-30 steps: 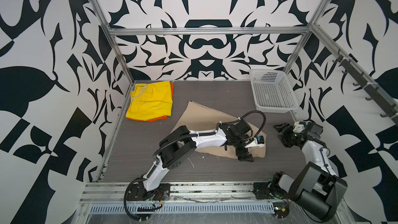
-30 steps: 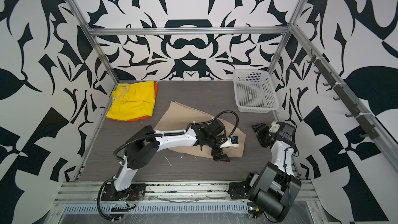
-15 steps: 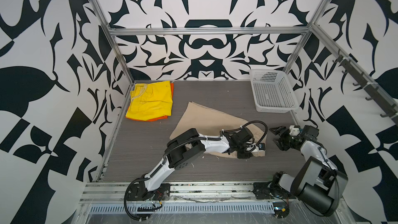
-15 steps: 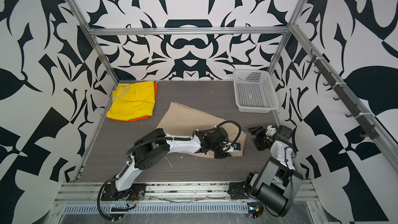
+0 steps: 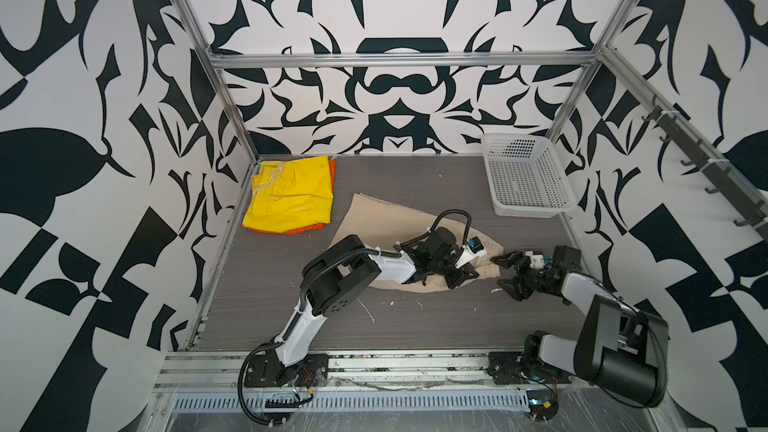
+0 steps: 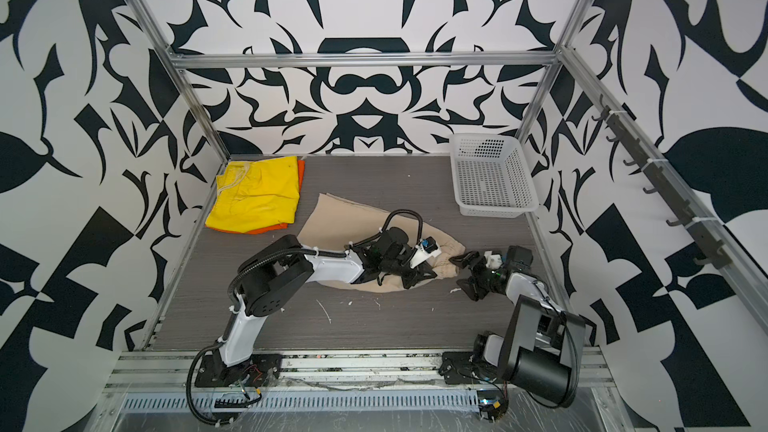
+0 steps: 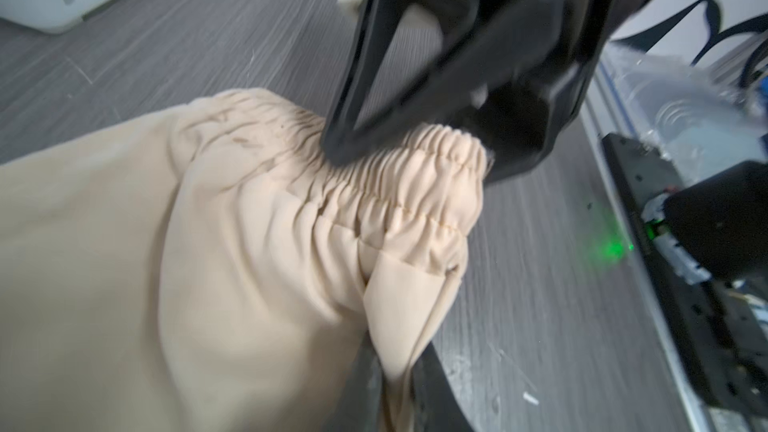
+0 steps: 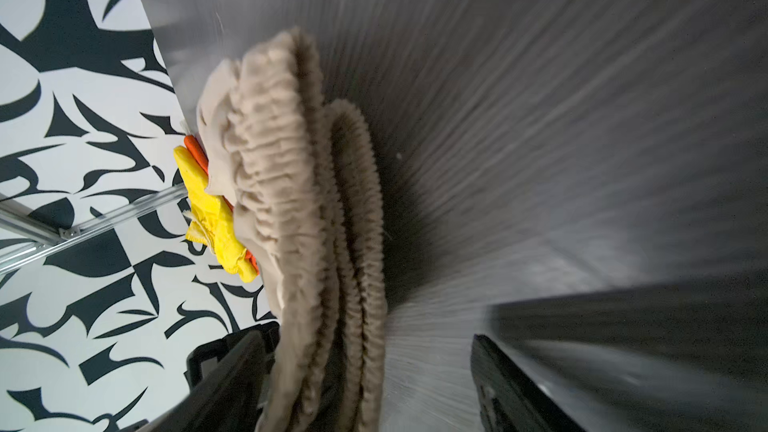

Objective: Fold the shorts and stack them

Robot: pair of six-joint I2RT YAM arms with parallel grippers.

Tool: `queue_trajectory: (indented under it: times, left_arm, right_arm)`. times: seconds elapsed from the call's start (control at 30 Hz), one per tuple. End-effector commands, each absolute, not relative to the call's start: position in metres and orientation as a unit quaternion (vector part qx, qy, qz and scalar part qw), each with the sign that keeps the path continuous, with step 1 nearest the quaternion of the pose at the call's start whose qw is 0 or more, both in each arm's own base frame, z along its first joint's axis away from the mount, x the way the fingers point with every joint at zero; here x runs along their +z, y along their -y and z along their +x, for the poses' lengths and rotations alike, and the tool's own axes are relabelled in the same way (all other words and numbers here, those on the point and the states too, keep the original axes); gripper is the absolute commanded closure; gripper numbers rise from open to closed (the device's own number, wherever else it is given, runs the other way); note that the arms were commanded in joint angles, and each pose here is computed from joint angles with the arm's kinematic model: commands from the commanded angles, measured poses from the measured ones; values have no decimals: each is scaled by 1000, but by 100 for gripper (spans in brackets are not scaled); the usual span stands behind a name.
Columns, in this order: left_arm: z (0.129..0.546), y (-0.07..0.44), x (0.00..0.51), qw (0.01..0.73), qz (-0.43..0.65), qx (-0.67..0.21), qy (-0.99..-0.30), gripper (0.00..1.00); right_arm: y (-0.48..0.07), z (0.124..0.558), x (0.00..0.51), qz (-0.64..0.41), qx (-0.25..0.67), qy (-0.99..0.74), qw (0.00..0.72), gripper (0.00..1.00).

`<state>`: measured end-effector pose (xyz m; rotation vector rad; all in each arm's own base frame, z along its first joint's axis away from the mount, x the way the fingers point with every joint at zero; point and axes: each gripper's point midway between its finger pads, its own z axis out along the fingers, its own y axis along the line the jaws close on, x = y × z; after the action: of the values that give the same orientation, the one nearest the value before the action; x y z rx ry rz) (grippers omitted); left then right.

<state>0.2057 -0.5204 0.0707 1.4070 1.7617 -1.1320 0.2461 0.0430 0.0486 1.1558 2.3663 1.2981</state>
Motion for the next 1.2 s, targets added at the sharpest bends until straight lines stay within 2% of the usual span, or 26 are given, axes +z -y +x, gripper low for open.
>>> queue_trajectory:
  times: [0.0,0.1,0.13,0.17,0.27,0.4,0.5,0.63,0.8,0.97,1.17]
  left_arm:
    - [192,529,103,309,522,-476,-637,86]
    - [190,530,104,304,521,-483,-635,86]
    - [190,530,104,303,521,-484,-635,86]
    - [190,530,106,302,520,-485,-635,84]
    - [201,527,111,304,503,-471,-658,66]
    - [229,508,129,295,444,-456,-713,54]
    - [249,486,138,296,392,-445,-749,49]
    - [281,445,139,277,297,-415,-814,41]
    - [315,373,110,231,150,-356,-893,39]
    - [319,318,76,181,58,-316,-929,39]
    - [310,296,51,155,29,-296,-942,43]
  right_arm:
    - [-53,266,56,386,463,-789,118,18]
    - [-62,275,51,378,471,-789,114,20]
    - [-66,279,51,373,475,-788,115,25]
    - [-69,282,51,368,481,-787,116,34]
    - [-64,286,56,356,456,-806,128,61]
    - [-33,265,71,309,299,-891,148,78]
    - [-25,265,94,279,266,-907,168,86]
    - [-19,267,120,229,217,-934,167,92]
    - [-14,280,172,161,141,-957,196,93]
    - [-27,297,217,106,82,-965,224,93]
    - [-65,317,240,46,27,-971,233,94]
